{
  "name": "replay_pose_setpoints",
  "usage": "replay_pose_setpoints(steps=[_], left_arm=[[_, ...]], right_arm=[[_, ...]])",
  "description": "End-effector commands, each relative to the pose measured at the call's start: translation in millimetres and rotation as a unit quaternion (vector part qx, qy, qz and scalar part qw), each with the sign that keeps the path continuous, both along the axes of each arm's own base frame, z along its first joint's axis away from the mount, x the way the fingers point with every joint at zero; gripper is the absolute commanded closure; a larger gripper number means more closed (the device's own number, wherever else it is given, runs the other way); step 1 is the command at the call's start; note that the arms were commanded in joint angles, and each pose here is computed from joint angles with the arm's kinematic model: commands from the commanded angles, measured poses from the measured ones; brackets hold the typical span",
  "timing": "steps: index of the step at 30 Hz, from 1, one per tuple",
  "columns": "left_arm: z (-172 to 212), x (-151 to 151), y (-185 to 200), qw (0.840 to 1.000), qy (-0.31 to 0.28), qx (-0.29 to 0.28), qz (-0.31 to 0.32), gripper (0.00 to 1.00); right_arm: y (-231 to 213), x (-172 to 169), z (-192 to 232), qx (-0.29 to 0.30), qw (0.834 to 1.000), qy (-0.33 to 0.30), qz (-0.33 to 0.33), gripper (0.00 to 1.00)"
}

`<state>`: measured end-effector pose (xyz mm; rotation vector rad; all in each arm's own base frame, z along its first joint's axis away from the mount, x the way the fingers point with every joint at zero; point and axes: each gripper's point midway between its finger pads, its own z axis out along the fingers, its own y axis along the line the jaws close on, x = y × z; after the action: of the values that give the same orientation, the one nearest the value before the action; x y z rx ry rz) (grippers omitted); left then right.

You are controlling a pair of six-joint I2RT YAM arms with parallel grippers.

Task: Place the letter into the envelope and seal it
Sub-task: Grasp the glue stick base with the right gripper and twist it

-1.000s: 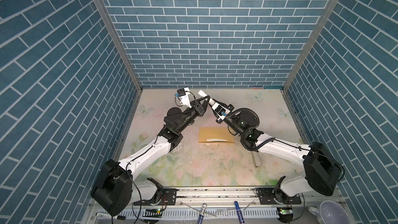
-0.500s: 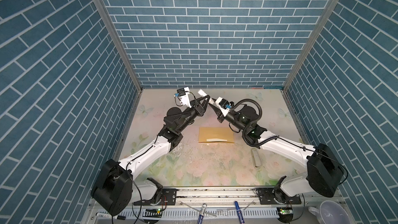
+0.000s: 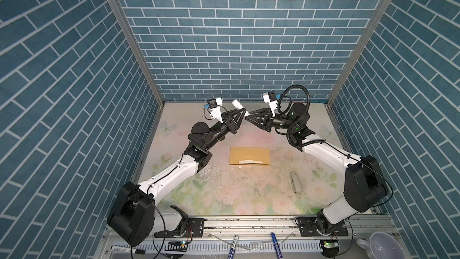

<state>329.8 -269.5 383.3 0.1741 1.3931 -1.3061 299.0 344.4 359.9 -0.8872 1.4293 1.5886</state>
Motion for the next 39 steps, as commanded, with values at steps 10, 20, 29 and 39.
replay_pose_setpoints(steps=[10, 20, 29, 39], left_arm=[[-19, 5, -3, 0.999, 0.049, 0.001, 0.003, 1.0], [-13, 13, 3, 0.995, 0.089, -0.044, 0.011, 1.0], [-10, 12, 4, 0.995, 0.089, -0.047, 0.011, 1.0], [-11, 12, 3, 0.995, 0.091, -0.048, 0.01, 1.0]], right_arm=[[-28, 26, 41, 0.051, 0.987, -0.075, -0.133, 0.59], [-27, -3, 11, -0.084, 0.835, -0.434, -0.327, 0.24], [-11, -2, 2, -0.118, 0.774, -0.5, -0.37, 0.36], [-2, 2, 6, -0.114, 0.756, -0.51, -0.395, 0.56]])
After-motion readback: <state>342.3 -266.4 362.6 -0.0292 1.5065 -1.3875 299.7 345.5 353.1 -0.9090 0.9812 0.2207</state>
